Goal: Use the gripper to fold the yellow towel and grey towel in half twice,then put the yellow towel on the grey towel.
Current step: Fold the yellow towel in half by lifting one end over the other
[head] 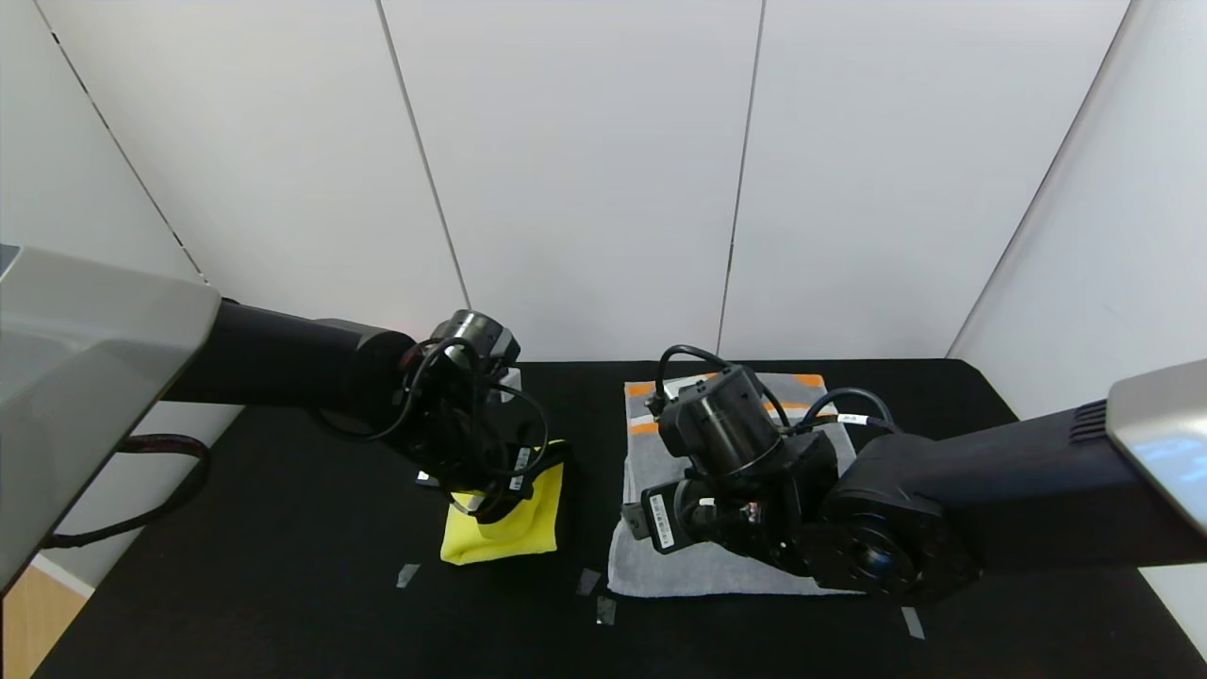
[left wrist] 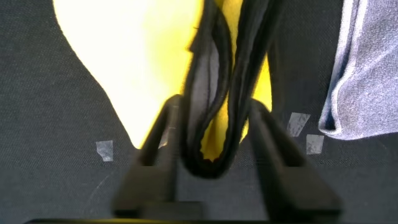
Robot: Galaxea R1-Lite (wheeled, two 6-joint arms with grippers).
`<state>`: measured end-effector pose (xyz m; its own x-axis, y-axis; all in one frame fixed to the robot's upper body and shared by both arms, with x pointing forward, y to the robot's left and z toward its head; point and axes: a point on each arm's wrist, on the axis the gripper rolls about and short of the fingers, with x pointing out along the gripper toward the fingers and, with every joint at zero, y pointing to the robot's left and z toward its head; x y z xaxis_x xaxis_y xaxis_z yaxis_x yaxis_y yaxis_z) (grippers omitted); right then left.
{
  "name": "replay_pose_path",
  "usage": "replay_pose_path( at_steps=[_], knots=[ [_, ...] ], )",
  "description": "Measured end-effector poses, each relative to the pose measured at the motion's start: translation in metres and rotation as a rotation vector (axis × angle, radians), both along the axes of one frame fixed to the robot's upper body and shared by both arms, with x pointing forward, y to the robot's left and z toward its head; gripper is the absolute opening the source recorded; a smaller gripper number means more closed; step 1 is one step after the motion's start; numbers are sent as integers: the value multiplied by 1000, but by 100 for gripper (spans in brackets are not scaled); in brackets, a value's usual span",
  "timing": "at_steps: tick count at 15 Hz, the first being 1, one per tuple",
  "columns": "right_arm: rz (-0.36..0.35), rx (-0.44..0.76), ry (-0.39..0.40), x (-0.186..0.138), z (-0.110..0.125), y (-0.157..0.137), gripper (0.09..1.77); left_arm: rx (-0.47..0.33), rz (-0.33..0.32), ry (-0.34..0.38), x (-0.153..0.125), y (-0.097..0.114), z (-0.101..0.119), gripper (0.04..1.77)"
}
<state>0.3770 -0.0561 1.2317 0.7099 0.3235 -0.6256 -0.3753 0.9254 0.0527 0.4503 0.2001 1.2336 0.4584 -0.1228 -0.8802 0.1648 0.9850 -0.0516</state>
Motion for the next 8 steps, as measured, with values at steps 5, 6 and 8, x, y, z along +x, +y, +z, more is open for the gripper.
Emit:
replay_pose_path(
  at_steps=[5, 6, 8],
  knots=[
    [-5, 1, 1, 1, 0, -2, 171, -61, 3, -33, -6, -6, 21, 126],
    [-5, 0, 3, 1, 0, -2, 171, -81, -7, -40, -8, -6, 26, 131],
    [-9, -6, 8, 0, -1, -5, 171, -113, -33, -45, -15, -6, 37, 140]
  ],
)
